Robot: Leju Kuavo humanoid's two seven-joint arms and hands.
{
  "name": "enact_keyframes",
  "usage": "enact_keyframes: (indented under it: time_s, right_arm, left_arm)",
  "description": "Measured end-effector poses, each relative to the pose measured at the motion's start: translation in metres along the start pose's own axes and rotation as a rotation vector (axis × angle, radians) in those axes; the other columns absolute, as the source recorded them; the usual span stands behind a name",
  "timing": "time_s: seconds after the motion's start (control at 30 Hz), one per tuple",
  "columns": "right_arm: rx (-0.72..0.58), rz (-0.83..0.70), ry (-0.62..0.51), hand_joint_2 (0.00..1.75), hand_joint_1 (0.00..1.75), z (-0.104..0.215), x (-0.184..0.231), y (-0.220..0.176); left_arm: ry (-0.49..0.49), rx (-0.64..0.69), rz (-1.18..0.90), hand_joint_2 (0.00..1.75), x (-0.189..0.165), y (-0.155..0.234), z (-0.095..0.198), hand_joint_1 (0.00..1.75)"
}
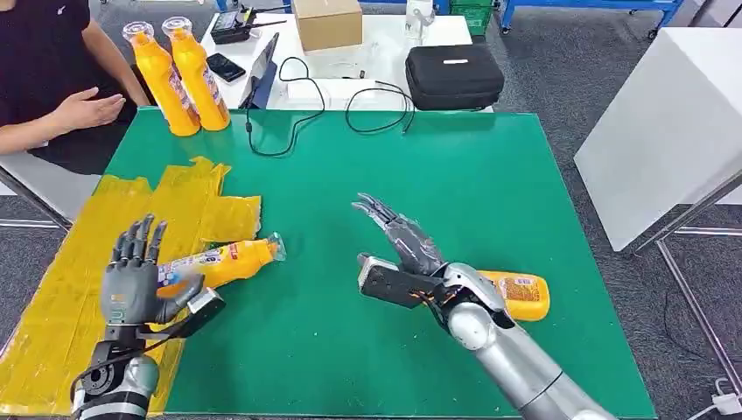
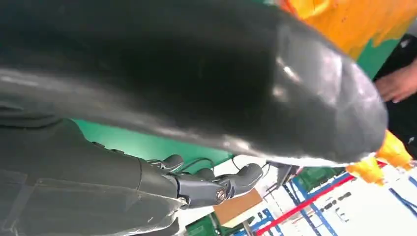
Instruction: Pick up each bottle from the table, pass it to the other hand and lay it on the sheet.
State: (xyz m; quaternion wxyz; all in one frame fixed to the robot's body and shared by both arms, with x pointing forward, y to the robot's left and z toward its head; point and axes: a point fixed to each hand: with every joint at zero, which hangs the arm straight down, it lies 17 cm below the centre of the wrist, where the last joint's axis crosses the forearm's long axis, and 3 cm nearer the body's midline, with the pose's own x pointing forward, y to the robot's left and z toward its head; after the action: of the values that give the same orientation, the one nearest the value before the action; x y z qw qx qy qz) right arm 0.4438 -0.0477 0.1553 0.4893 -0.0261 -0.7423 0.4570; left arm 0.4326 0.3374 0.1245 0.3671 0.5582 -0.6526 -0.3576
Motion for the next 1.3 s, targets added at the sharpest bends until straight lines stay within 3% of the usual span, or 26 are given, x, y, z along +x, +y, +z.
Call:
enact_keyframes:
  time_s: [0.33, 0.57, 0.6, 0.67, 0.77, 0.83, 0.87, 1.0, 1.3]
  right_arm:
    - [-0.005, 0.006, 0.001, 0.0, 0.0, 0.002, -0.001, -0.001]
    - [0.009, 0.01, -0.012, 0.0, 0.0, -0.002, 0.007, 0.005]
    - [0.01, 0.013, -0.013, 1.75, 0.0, -0.002, 0.008, 0.006]
    - [0.011, 0.051, -0.012, 1.75, 0.0, 0.0, 0.007, 0.009]
    - [0.003, 0.141, 0.004, 1.75, 0.0, 0.025, 0.001, 0.027]
    - [-0.01, 0.259, 0.071, 1.75, 0.0, 0.062, -0.015, 0.041]
    - [-0.016, 0.302, 0.112, 1.75, 0.0, 0.085, -0.025, 0.046]
    - [-0.033, 0.346, 0.208, 1.75, 0.0, 0.153, -0.043, 0.046]
    - [-0.055, 0.389, 0.245, 1.75, 0.0, 0.176, -0.04, 0.03]
  left_arm:
    - [0.076, 0.078, 0.033, 0.0, -0.021, 0.021, -0.004, 0.0]
    - [0.218, 0.186, 0.134, 0.0, -0.051, 0.042, -0.028, 0.0]
    - [0.235, 0.199, 0.157, 0.0, -0.054, 0.044, -0.03, 0.0]
    - [0.295, 0.197, 0.331, 0.0, -0.062, 0.038, -0.031, 0.0]
    - [0.395, 0.163, 0.935, 0.0, -0.058, 0.026, -0.022, 0.0]
    - [0.316, 0.175, 1.236, 0.0, -0.03, 0.049, -0.011, 0.0]
    - [0.292, 0.182, 1.292, 0.0, -0.019, 0.06, -0.002, 0.0]
    - [0.27, 0.217, 1.327, 0.0, 0.003, 0.091, 0.024, 0.0]
    - [0.217, 0.263, 1.34, 0.0, 0.017, 0.121, 0.023, 0.0]
